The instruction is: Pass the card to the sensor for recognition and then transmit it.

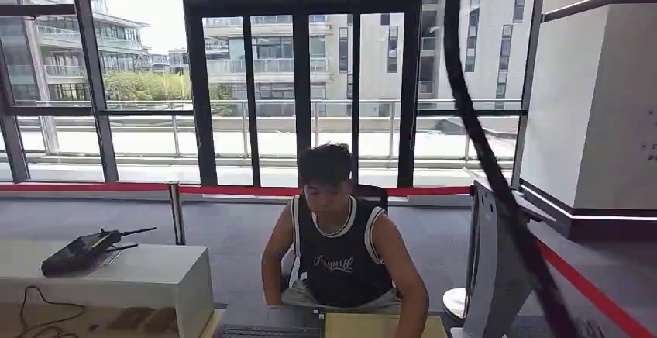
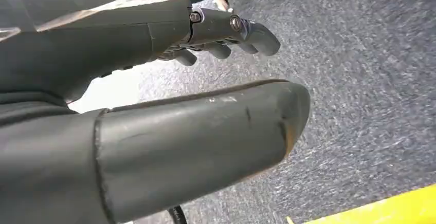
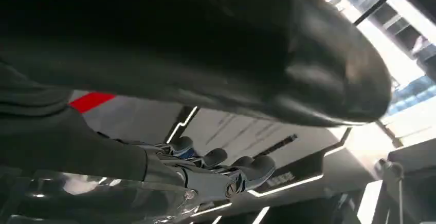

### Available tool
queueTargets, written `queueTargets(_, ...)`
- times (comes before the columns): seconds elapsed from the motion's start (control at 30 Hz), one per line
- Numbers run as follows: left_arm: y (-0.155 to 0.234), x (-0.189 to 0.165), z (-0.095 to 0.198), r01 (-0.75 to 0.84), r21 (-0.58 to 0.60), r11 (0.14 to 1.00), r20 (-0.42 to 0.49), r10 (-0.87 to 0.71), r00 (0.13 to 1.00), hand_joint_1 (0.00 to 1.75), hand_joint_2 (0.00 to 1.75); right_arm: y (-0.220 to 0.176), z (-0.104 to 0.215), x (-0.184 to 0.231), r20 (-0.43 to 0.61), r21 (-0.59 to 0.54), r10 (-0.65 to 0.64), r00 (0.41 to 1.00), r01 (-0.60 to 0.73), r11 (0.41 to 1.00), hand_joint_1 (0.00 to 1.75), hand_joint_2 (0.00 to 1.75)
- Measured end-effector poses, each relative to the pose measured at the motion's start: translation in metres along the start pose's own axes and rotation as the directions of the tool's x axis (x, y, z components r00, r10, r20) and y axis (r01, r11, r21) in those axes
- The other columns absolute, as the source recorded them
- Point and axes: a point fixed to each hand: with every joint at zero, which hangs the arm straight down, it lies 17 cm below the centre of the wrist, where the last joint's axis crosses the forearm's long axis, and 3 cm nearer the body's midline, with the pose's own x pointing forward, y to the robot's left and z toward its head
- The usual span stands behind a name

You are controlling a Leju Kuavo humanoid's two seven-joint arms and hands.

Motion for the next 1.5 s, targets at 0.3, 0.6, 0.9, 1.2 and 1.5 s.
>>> queueTargets(0.3,-0.001,0.0,0.001,-0.039,-0.004,0.999,-0.027,0.038,0.999,0.0,0.0,-0.127,0.026,-0.173,-0.249,-0.163,0.24,0.938,-0.285,0.945,0.0,1.75)
queueTargets(0.6,-0.003,0.008,0.004,-0.062,0.002,0.998,-0.029,0.062,0.998,0.0,0.0,-0.152,0.148,-0.311,-0.524,0.125,0.514,0.679,-0.536,0.835,0.0,1.75)
queueTargets(0.9,-0.006,0.007,0.008,-0.086,0.002,0.996,-0.077,0.086,0.993,0.0,0.0,-0.119,0.333,-0.372,-0.684,0.463,0.615,0.393,-0.418,0.781,0.0,1.75)
queueTargets(1.2,-0.008,0.012,0.009,-0.068,-0.004,0.998,-0.058,0.067,0.996,0.0,0.0,-0.093,0.454,-0.373,-0.759,0.581,0.621,0.197,-0.224,0.782,0.0,1.75)
queueTargets(1.5,-0.006,0.014,0.008,-0.061,0.006,0.998,-0.047,0.061,0.997,0.0,0.0,-0.063,0.54,-0.357,-0.774,0.631,0.628,0.076,0.016,0.776,0.0,1.75)
